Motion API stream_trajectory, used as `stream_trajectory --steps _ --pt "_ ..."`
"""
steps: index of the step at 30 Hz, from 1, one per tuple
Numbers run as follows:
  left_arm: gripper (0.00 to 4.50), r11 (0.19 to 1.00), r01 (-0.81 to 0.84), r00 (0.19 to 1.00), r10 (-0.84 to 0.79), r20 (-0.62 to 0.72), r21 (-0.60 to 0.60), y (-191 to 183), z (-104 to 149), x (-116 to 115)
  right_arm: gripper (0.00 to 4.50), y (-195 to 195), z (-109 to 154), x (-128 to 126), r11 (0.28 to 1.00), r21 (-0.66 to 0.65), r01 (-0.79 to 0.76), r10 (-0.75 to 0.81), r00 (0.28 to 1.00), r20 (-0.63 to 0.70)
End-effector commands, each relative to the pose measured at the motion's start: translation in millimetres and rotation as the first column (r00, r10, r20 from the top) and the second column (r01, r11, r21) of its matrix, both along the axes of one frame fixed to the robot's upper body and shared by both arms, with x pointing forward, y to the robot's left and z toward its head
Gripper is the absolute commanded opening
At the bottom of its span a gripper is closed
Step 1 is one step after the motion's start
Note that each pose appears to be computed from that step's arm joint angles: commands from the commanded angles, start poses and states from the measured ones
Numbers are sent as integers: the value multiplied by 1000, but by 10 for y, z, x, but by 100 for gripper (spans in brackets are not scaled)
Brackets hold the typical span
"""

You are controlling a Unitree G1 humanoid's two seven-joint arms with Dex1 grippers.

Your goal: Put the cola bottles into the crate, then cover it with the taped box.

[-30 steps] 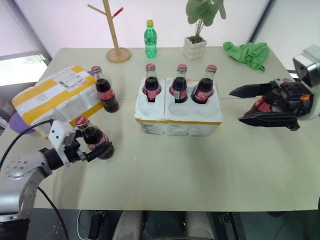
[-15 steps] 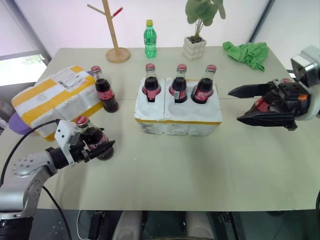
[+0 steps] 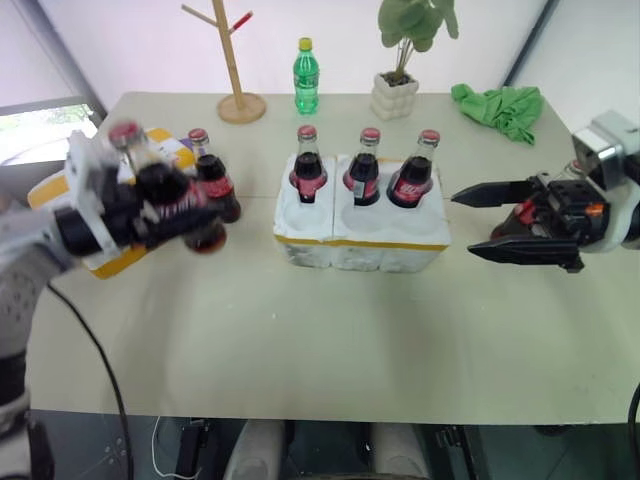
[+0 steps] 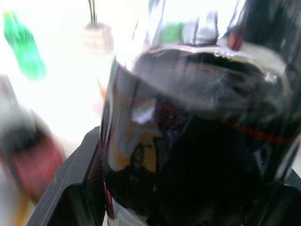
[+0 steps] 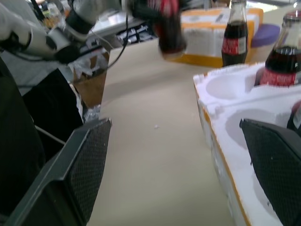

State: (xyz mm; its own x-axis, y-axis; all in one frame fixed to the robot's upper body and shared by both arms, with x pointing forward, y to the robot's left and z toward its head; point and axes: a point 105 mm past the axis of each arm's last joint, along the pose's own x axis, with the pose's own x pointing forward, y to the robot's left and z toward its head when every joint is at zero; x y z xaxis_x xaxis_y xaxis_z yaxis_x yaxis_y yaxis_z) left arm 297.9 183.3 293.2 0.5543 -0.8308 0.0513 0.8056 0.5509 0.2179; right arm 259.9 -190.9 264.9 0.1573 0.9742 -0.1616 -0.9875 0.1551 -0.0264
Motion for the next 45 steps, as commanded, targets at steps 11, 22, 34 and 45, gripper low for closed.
stream_trajectory --steps 11,22,34,45 --pt "283 982 188 982 -188 -33 -8 -749 20 542 450 73 -18 -46 1000 18 19 -20 997 73" --pt "283 972 235 971 -235 -49 -12 -1030 -156 655 450 88 -70 -59 998 45 38 -40 997 65" --pt "283 966 255 965 -252 -66 46 -1054 -286 598 450 100 -57 0 996 72 45 -50 996 68" --pt "283 965 245 965 -232 -126 98 -1146 -722 630 450 96 -45 -13 996 73 44 -49 996 73"
